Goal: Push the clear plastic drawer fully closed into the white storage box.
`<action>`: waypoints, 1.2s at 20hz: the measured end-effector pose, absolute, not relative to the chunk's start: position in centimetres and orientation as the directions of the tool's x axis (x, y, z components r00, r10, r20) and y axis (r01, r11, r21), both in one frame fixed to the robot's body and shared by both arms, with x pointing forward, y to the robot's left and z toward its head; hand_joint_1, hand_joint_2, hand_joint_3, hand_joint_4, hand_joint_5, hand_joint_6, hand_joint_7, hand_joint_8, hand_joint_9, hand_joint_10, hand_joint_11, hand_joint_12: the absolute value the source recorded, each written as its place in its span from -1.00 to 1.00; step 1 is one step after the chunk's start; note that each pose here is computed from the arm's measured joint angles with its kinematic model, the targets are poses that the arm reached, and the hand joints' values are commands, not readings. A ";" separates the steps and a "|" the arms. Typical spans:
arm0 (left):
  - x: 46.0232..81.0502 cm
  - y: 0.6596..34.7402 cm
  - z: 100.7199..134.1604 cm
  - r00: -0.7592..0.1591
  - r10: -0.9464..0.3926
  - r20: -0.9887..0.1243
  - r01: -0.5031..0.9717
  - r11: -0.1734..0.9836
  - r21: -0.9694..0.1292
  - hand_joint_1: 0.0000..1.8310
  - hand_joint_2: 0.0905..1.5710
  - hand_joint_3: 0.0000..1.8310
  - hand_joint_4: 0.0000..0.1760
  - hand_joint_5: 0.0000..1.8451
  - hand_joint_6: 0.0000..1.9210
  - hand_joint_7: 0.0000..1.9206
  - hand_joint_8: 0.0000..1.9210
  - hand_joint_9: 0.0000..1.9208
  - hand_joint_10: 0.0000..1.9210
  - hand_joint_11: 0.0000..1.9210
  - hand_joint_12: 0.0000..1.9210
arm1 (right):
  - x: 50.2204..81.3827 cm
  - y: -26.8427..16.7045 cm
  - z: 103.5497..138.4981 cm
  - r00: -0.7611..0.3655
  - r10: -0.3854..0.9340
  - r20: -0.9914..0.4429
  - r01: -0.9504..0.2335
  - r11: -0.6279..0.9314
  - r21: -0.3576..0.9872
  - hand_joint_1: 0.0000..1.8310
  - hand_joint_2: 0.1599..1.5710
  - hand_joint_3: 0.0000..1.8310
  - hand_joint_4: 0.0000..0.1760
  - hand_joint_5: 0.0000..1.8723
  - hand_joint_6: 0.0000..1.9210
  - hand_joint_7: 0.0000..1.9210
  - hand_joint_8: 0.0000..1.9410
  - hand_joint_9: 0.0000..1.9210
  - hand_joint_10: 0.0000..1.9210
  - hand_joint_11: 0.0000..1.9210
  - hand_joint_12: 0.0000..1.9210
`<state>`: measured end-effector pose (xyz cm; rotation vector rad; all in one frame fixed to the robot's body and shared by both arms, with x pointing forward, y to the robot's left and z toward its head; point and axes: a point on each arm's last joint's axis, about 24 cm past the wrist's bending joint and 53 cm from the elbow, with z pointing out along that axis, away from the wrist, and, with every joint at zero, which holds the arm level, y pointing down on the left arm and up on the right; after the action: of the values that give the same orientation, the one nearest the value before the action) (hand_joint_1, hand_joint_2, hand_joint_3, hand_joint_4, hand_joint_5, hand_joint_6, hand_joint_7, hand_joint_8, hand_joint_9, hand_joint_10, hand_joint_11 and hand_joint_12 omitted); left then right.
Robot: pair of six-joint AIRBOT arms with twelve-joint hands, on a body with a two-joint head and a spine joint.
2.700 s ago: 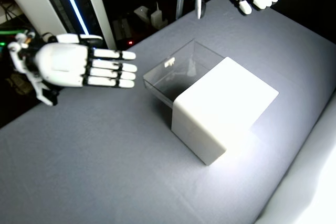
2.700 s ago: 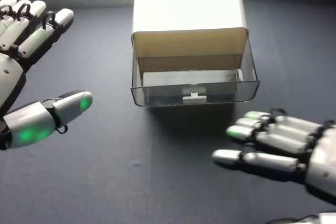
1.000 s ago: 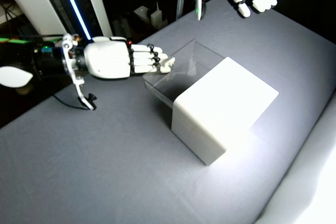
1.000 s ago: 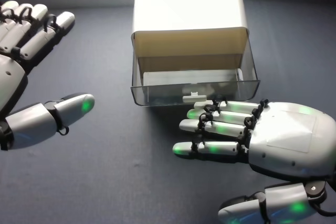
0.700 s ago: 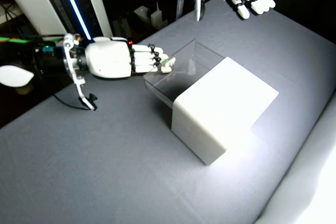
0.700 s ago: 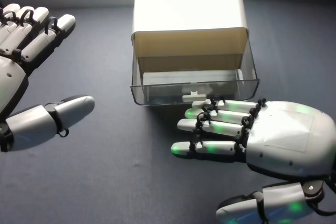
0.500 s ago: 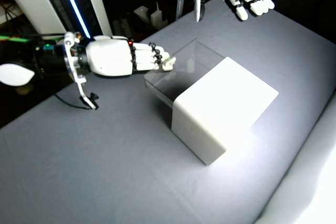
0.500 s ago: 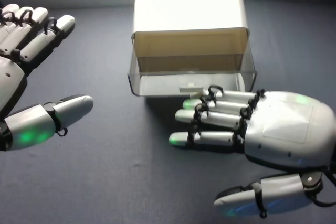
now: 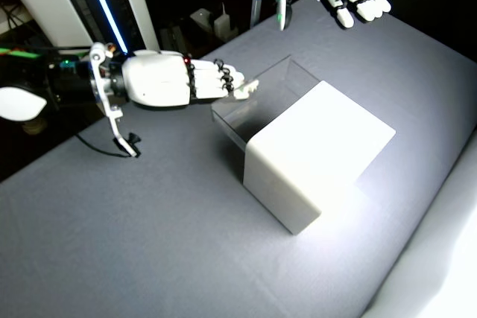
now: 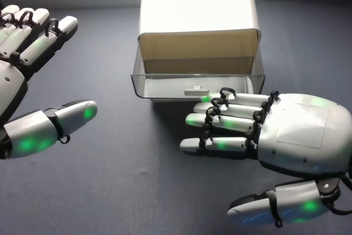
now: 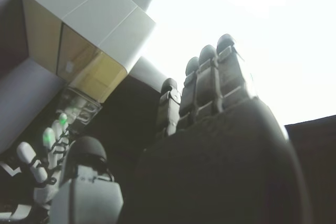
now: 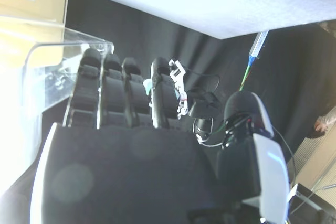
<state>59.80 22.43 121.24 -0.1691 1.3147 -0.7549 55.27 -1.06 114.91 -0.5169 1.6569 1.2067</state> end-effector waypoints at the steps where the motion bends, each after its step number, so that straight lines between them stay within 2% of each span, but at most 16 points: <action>1: 59.8 22.4 121.3 0.057 -0.586 -0.808 0.403 0.754 -0.519 -1.00 0.36 -0.99 0.93 -1.00 -1.00 -1.00 -1.00 -1.00 -1.00 -1.00 -1.00 | 55.3 -1.1 114.8 -0.427 0.195 -0.883 -0.778 0.417 0.469 -1.00 0.45 -0.99 -0.18 -0.76 -0.97 -0.96 -0.99 -1.00 -1.00 -1.00 -1.00; 5: 59.8 22.4 121.3 0.056 -0.588 -0.807 0.403 0.753 -0.520 -1.00 0.34 -1.00 1.00 -1.00 -1.00 -1.00 -1.00 -1.00 -1.00 -1.00 -1.00 | 56.0 -1.2 114.6 -0.421 0.189 -0.887 -0.776 0.432 0.460 -1.00 0.47 -0.99 -0.29 -0.75 -0.97 -0.94 -0.98 -1.00 -1.00 -1.00 -1.00; 6: 59.8 22.4 121.3 0.056 -0.588 -0.807 0.403 0.753 -0.521 -1.00 0.34 -1.00 1.00 -1.00 -1.00 -1.00 -1.00 -1.00 -1.00 -1.00 -1.00 | 56.3 -1.2 114.6 -0.414 0.186 -0.891 -0.776 0.439 0.453 -1.00 0.46 -0.99 -0.45 -0.74 -0.97 -0.94 -0.99 -1.00 -1.00 -1.00 -1.00; 7: 59.8 22.4 121.3 0.056 -0.588 -0.807 0.404 0.752 -0.521 -1.00 0.34 -1.00 1.00 -1.00 -1.00 -1.00 -1.00 -1.00 -1.00 -1.00 -1.00 | 56.6 -1.3 114.7 -0.398 0.181 -0.899 -0.779 0.451 0.435 -1.00 0.46 -0.99 -0.74 -0.73 -0.97 -0.93 -0.98 -1.00 -1.00 -1.00 -1.00; 8: 59.8 22.4 121.3 0.056 -0.590 -0.805 0.404 0.751 -0.523 -1.00 0.34 -1.00 1.00 -1.00 -1.00 -1.00 -1.00 -1.00 -1.00 -1.00 -1.00 | 56.9 -1.3 114.8 -0.381 0.172 -0.908 -0.783 0.462 0.416 -1.00 0.46 -0.99 -0.71 -0.73 -0.97 -0.93 -0.98 -1.00 -1.00 -1.00 -1.00; 10: 59.8 22.5 121.3 0.058 -0.595 -0.802 0.404 0.748 -0.526 -1.00 0.34 -1.00 1.00 -1.00 -1.00 -1.00 -1.00 -1.00 -1.00 -1.00 -1.00 | 57.5 -1.1 114.6 -0.363 0.160 -0.918 -0.785 0.477 0.394 -1.00 0.46 -1.00 -0.79 -0.70 -0.98 -0.88 -0.99 -1.00 -1.00 -1.00 -1.00; 11: 59.7 22.5 121.3 0.057 -0.596 -0.801 0.406 0.747 -0.527 -1.00 0.35 -1.00 1.00 -1.00 -1.00 -1.00 -1.00 -1.00 -1.00 -1.00 -1.00 | 57.8 -1.0 114.1 -0.371 0.154 -0.916 -0.778 0.486 0.397 -1.00 0.47 -0.99 -0.91 -0.66 -0.97 -0.83 -0.98 -1.00 -1.00 -1.00 -1.00; 13: 59.7 22.8 121.1 0.055 -0.597 -0.801 0.399 0.748 -0.530 -1.00 0.34 -1.00 1.00 -1.00 -1.00 -1.00 -1.00 -1.00 -1.00 -1.00 -1.00 | 58.5 -1.3 113.4 -0.382 0.145 -0.913 -0.764 0.506 0.400 -1.00 0.47 -0.99 -0.56 -0.70 -0.99 -0.86 -0.99 -1.00 -1.00 -1.00 -1.00; 15: 59.7 23.0 121.0 0.056 -0.598 -0.799 0.394 0.749 -0.533 -1.00 0.32 -1.00 1.00 -1.00 -1.00 -1.00 -1.00 -1.00 -1.00 -1.00 -1.00 | 59.1 -1.6 112.8 -0.388 0.138 -0.911 -0.751 0.527 0.399 -1.00 0.50 -0.99 -0.59 -0.72 -1.00 -0.87 -1.00 -1.00 -1.00 -1.00 -1.00; 16: 59.7 23.1 120.9 0.054 -0.599 -0.799 0.392 0.749 -0.535 -1.00 0.33 -1.00 1.00 -1.00 -1.00 -1.00 -1.00 -1.00 -1.00 -1.00 -1.00 | 59.3 -1.5 112.7 -0.380 0.128 -0.916 -0.752 0.534 0.386 -1.00 0.50 -0.99 -0.69 -0.72 -1.00 -0.88 -1.00 -1.00 -1.00 -1.00 -1.00; 19: 59.6 23.2 121.0 0.060 -0.601 -0.797 0.394 0.748 -0.534 -1.00 0.34 -1.00 1.00 -1.00 -1.00 -1.00 -1.00 -1.00 -1.00 -1.00 -1.00 | 59.6 -1.2 112.8 -0.366 0.118 -0.923 -0.756 0.541 0.368 -1.00 0.46 -1.00 -0.64 -0.74 -1.00 -0.91 -1.00 -1.00 -1.00 -1.00 -1.00; 21: 59.6 23.4 121.0 0.062 -0.603 -0.796 0.389 0.749 -0.537 -1.00 0.35 -1.00 1.00 -1.00 -1.00 -1.00 -1.00 -1.00 -1.00 -1.00 -1.00 | 59.8 -1.2 112.9 -0.362 0.117 -0.925 -0.755 0.545 0.365 -1.00 0.44 -1.00 -0.69 -0.73 -1.00 -0.92 -1.00 -1.00 -1.00 -1.00 -1.00; 23: 59.6 23.4 121.0 0.063 -0.603 -0.795 0.388 0.749 -0.537 -1.00 0.34 -1.00 1.00 -1.00 -1.00 -1.00 -1.00 -1.00 -1.00 -1.00 -1.00 | 59.9 -1.3 112.8 -0.363 0.115 -0.925 -0.754 0.547 0.364 -1.00 0.45 -1.00 -0.87 -0.70 -0.98 -0.89 -0.99 -1.00 -1.00 -1.00 -1.00; 24: 59.5 23.4 120.9 0.062 -0.601 -0.797 0.387 0.750 -0.536 -1.00 0.33 -1.00 1.00 -1.00 -1.00 -1.00 -1.00 -1.00 -1.00 -1.00 -1.00 | 59.7 -1.1 112.8 -0.365 0.114 -0.924 -0.755 0.544 0.366 -1.00 0.47 -1.00 -0.83 -0.69 -0.98 -0.88 -0.99 -1.00 -1.00 -1.00 -1.00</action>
<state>59.55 23.44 120.90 -0.1991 1.3099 -0.7543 59.71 -1.13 112.85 -0.5413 1.7075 1.0104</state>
